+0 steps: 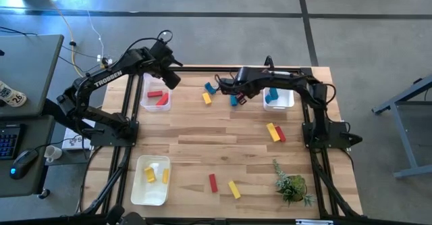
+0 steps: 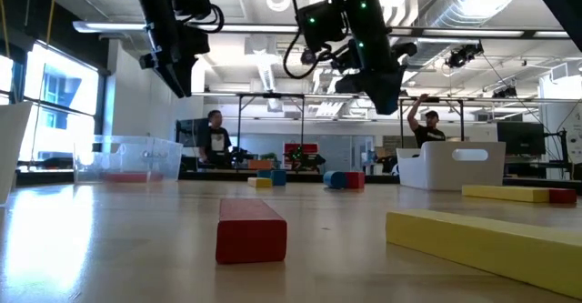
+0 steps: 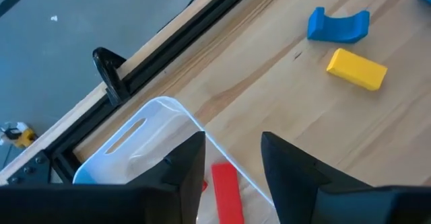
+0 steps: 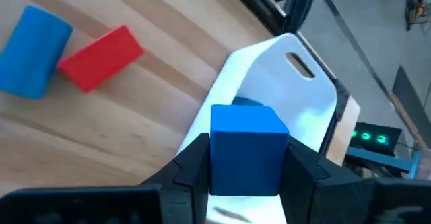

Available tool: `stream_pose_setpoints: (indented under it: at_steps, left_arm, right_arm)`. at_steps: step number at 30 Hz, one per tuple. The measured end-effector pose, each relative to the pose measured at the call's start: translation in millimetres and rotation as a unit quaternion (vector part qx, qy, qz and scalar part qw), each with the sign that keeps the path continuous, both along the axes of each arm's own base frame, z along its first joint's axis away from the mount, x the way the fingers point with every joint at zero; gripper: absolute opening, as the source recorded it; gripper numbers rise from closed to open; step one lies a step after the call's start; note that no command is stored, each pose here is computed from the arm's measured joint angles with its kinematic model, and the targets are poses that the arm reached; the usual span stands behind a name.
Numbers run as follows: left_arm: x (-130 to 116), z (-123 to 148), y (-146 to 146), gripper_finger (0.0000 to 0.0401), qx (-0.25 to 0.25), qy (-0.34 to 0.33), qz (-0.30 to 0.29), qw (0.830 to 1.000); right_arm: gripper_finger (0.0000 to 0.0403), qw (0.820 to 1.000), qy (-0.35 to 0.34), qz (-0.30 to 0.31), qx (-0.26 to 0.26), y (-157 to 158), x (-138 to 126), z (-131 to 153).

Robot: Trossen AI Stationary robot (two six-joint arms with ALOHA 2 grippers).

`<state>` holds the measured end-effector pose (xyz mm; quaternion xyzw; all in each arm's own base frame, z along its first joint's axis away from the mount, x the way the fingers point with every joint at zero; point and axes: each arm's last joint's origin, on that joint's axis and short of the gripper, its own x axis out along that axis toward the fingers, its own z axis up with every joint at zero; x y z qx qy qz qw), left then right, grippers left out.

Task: Sort & place blocks by color
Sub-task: Put the blue block into the top white bin

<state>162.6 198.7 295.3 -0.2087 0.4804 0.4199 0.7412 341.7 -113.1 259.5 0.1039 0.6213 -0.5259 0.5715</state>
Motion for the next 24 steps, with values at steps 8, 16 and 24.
stream_pose_setpoints:
  at_steps: [8, 16, 24]
  left_arm:
    - [5.1, 4.3, 6.0, 0.0195, 0.022, -0.05, 0.013, 0.998]
    - [25.8, 17.9, 10.8, 0.0207, 0.033, -0.205, -0.024, 0.978]
    - [46.2, 21.5, 6.9, 0.0203, 0.046, -0.253, -0.06, 0.964]
  right_arm:
    - [0.0107, 1.0, 0.027, 0.007, 0.011, -18.4, -37.2, 8.4]
    - [0.0107, 0.998, -0.025, -0.039, 0.035, -29.1, -80.5, 2.0]
    - [0.0107, 0.988, -0.088, -0.077, 0.096, -39.8, -111.1, -26.9]
